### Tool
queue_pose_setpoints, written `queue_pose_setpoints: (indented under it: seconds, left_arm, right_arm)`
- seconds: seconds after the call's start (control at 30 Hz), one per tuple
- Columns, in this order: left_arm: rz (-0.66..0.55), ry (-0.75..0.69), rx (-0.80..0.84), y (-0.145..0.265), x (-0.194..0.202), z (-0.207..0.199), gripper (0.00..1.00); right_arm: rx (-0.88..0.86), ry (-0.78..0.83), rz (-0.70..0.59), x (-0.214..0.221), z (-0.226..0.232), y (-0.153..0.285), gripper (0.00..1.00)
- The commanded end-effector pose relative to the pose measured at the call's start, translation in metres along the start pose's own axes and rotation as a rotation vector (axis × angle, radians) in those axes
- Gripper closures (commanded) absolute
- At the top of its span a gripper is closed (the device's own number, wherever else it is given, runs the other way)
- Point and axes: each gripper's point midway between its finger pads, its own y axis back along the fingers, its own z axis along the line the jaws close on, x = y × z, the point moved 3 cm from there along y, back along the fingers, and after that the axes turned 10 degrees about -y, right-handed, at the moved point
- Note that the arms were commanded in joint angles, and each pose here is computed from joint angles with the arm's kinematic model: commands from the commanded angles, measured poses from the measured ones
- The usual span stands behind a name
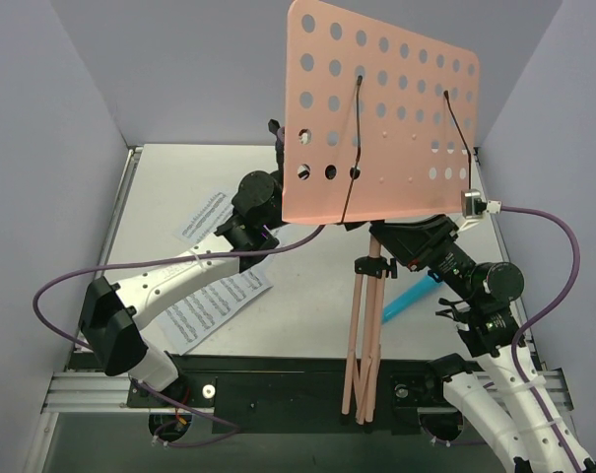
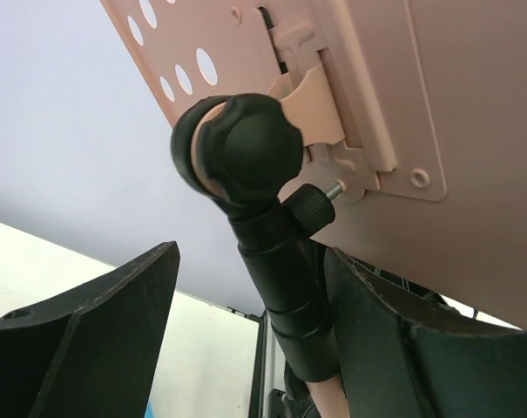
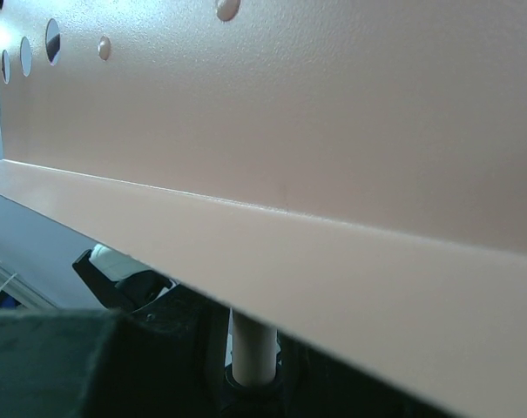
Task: Set up the instrument practice props
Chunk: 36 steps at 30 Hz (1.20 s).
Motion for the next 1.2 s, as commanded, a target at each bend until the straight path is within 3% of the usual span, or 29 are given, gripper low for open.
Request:
queue_pose_setpoints:
  seconds: [0.0, 0.23, 0.37, 0.47, 0.7, 0.73, 0.8, 0.97, 1.0, 1.17]
  left_arm:
    - [-0.006, -0.043, 0.001, -0.01, -0.01, -0.007, 0.25]
    - [0.026, -0.071, -0.005, -0.012, -0.001, -0.009, 0.3]
    - [0.036, -0.076, 0.003, -0.012, 0.001, -0.011, 0.19]
    - [0.039, -0.075, 0.003, -0.013, 0.002, -0.012, 0.21]
    - [0.044, -0.07, 0.029, -0.013, 0.006, -0.017, 0.77]
    - [0.042, -0.071, 0.035, -0.013, 0.005, -0.018, 0.89]
    - [0.039, -0.081, 0.041, -0.011, 0.003, -0.021, 1.0]
    - [0.029, -0.13, 0.048, -0.004, -0.005, -0.027, 1.0]
    - [0.02, -0.149, 0.043, -0.003, -0.011, -0.028, 1.0]
    - [0.03, -0.215, -0.002, 0.004, -0.025, -0.028, 1.0]
  right_arm:
    - [-0.364, 0.187, -0.152, -0.034, 0.113, 0.016, 1.0]
    - [-0.354, 0.19, -0.139, -0.033, 0.11, 0.014, 1.0]
    - [-0.342, 0.195, -0.123, -0.031, 0.107, 0.013, 1.0]
    - [-0.336, 0.196, -0.118, -0.03, 0.105, 0.012, 1.0]
    - [-0.336, 0.204, -0.111, -0.029, 0.107, 0.013, 1.0]
    - [-0.337, 0.205, -0.11, -0.029, 0.108, 0.014, 1.0]
    - [-0.324, 0.214, -0.108, -0.028, 0.107, 0.015, 1.0]
    - [-0.248, 0.231, -0.104, -0.028, 0.099, 0.016, 1.0]
    - [-0.244, 0.246, -0.105, -0.027, 0.099, 0.018, 0.9]
    - [-0.17, 0.275, -0.102, -0.024, 0.088, 0.024, 0.59]
